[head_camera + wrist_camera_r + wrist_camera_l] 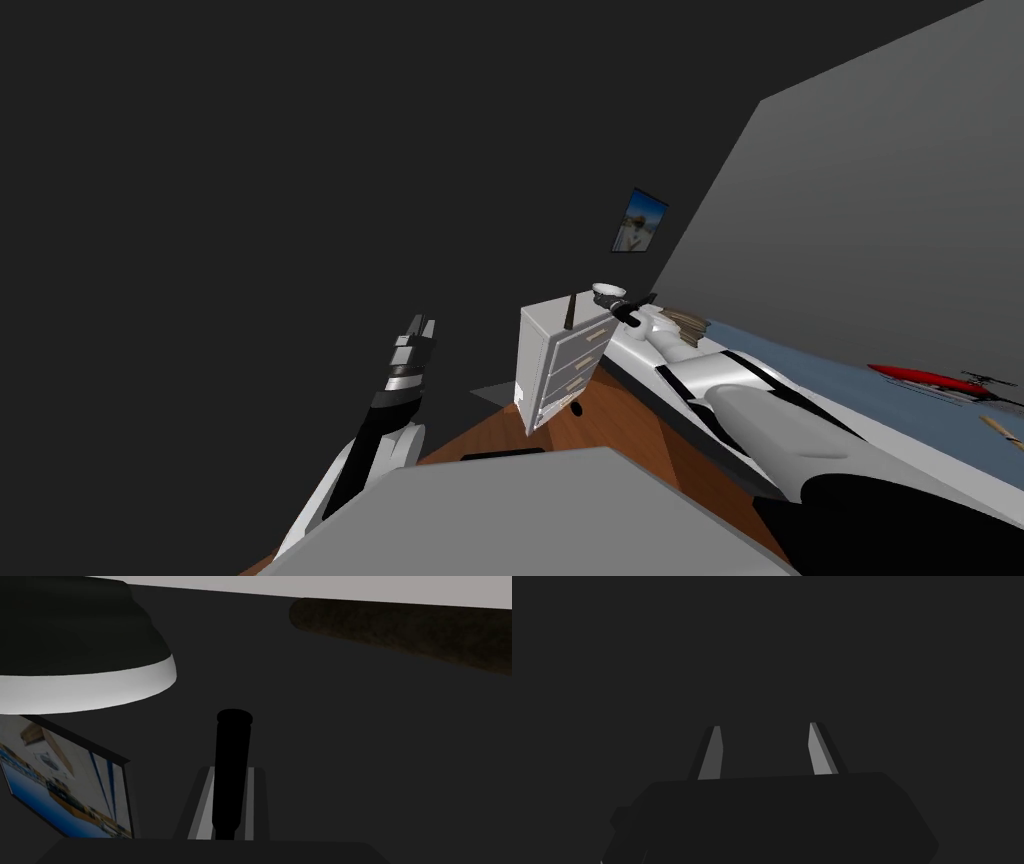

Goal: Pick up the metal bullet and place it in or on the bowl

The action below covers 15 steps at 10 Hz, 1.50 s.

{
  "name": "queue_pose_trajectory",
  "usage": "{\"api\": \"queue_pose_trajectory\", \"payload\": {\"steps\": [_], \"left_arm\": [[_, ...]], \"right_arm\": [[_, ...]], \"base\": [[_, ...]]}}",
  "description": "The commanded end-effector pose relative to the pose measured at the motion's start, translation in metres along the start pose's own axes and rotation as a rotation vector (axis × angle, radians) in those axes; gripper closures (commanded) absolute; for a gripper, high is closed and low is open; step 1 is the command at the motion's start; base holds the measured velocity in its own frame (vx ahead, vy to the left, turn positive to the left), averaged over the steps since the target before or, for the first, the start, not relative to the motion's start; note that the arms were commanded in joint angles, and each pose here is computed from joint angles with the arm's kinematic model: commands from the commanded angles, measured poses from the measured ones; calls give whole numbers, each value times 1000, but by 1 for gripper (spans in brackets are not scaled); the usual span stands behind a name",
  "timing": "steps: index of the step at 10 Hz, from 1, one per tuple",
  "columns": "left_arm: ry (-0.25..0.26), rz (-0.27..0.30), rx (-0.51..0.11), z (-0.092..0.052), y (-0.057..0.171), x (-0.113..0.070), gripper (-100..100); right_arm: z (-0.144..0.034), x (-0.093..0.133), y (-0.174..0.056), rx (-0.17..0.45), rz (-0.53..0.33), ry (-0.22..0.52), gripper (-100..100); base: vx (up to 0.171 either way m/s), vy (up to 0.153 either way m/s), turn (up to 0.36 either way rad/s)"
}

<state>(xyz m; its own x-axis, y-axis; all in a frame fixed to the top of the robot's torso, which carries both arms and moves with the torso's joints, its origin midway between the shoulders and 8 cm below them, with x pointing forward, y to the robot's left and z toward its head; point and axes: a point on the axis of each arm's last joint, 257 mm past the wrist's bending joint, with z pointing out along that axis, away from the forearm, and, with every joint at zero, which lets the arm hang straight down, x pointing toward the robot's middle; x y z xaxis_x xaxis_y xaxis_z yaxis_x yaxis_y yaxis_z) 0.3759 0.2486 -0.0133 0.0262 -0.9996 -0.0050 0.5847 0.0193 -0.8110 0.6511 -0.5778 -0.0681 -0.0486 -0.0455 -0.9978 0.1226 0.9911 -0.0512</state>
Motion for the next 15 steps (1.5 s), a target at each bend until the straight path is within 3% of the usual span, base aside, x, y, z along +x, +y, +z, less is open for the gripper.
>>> {"api": "queue_pose_trajectory", "payload": {"steps": [1, 3, 5, 7, 10, 15], "left_arm": [[0, 0, 0, 0, 0, 0, 0], [0, 0, 0, 0, 0, 0, 0], [0, 0, 0, 0, 0, 0, 0], [0, 0, 0, 0, 0, 0, 0], [0, 0, 0, 0, 0, 0, 0], [0, 0, 0, 0, 0, 0, 0]], "right_arm": [[-1, -11, -12, 20, -19, 2, 100], [-3, -11, -25, 46, -26, 15, 100], [-2, -37, -36, 63, -59, 3, 100], [-3, -43, -41, 72, -67, 2, 100], [-8, -74, -66, 117, -104, -8, 100], [-16, -81, -86, 153, -31, -11, 100]], "base": [[10, -51, 97], [14, -45, 68], [2, -50, 87], [6, -62, 71], [-2, -127, 135], [16, -168, 93]]}}
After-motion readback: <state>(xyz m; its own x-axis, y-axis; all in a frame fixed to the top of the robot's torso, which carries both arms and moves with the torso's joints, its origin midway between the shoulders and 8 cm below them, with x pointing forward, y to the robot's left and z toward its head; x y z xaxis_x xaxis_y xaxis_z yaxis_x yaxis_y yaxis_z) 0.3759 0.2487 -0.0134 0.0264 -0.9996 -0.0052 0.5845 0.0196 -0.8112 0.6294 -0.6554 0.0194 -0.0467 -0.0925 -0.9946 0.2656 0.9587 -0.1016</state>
